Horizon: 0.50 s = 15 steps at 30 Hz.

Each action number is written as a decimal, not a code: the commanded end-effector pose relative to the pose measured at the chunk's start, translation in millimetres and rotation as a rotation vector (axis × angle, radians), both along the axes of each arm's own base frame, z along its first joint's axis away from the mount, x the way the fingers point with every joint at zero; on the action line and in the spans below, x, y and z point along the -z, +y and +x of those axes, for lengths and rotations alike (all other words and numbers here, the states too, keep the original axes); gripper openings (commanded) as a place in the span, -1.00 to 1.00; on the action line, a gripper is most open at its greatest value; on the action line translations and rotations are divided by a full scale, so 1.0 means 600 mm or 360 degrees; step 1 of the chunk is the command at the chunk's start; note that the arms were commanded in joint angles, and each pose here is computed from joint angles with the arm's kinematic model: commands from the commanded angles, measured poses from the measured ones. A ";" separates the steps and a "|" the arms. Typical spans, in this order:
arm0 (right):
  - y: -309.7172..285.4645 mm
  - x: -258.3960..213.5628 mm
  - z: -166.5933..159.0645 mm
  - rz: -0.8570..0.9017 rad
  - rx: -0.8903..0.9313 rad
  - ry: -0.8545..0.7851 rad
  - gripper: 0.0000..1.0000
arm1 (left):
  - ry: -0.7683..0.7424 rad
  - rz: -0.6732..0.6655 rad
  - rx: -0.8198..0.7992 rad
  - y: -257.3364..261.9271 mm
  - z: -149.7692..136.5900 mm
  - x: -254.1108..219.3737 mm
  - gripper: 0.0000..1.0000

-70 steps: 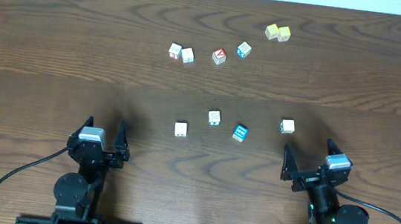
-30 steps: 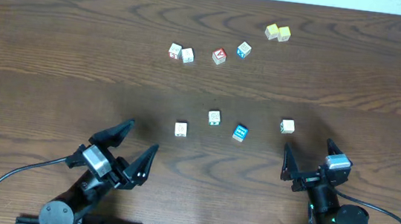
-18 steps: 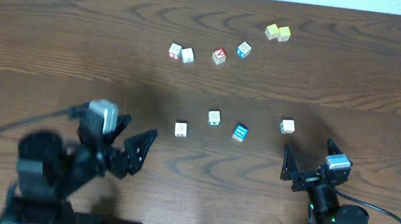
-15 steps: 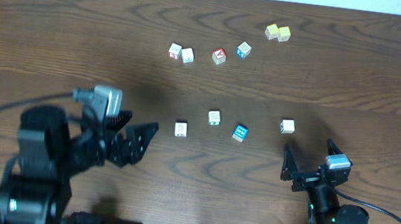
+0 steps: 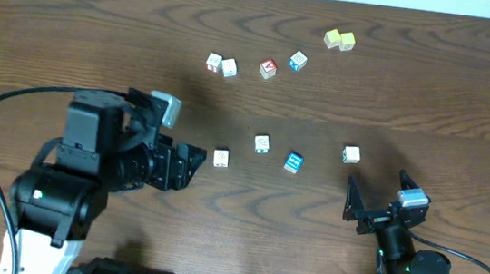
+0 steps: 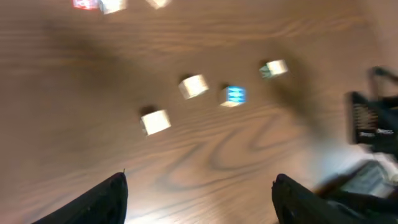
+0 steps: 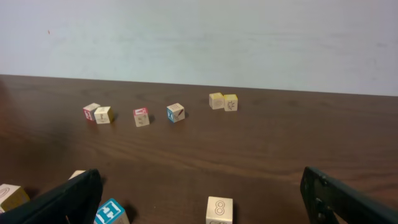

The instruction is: Lift 4 blocks

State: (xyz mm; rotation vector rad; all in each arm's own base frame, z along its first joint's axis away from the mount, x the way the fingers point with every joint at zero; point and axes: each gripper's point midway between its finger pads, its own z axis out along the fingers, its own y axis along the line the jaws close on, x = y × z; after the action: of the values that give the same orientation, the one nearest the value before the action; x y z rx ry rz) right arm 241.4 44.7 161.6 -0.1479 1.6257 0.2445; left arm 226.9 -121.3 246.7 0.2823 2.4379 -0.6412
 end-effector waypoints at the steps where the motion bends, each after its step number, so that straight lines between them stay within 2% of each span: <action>1: 0.004 0.001 -0.001 -0.0008 -0.0014 0.0000 0.98 | -0.0088 0.0288 -0.0573 0.076 0.024 -0.015 0.50; 3: 0.004 0.001 -0.001 -0.0009 -0.0014 0.0000 0.98 | -0.0071 0.0311 -0.0710 0.080 0.021 -0.011 0.49; 13: -0.002 -0.015 0.001 -0.0041 0.0020 -0.0071 0.98 | 0.0045 0.0368 -0.0633 0.041 0.027 0.027 0.49; 15: 0.023 -0.041 -0.006 0.0110 -0.0121 -0.0136 0.98 | 0.0057 0.0405 -0.0649 0.043 0.032 0.034 0.49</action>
State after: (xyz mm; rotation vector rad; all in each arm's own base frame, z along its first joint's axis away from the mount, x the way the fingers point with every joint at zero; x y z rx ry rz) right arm 242.1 44.0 175.6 -0.1497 1.5676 0.2357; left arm 238.4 -101.1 224.4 -0.0767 2.5187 -0.2189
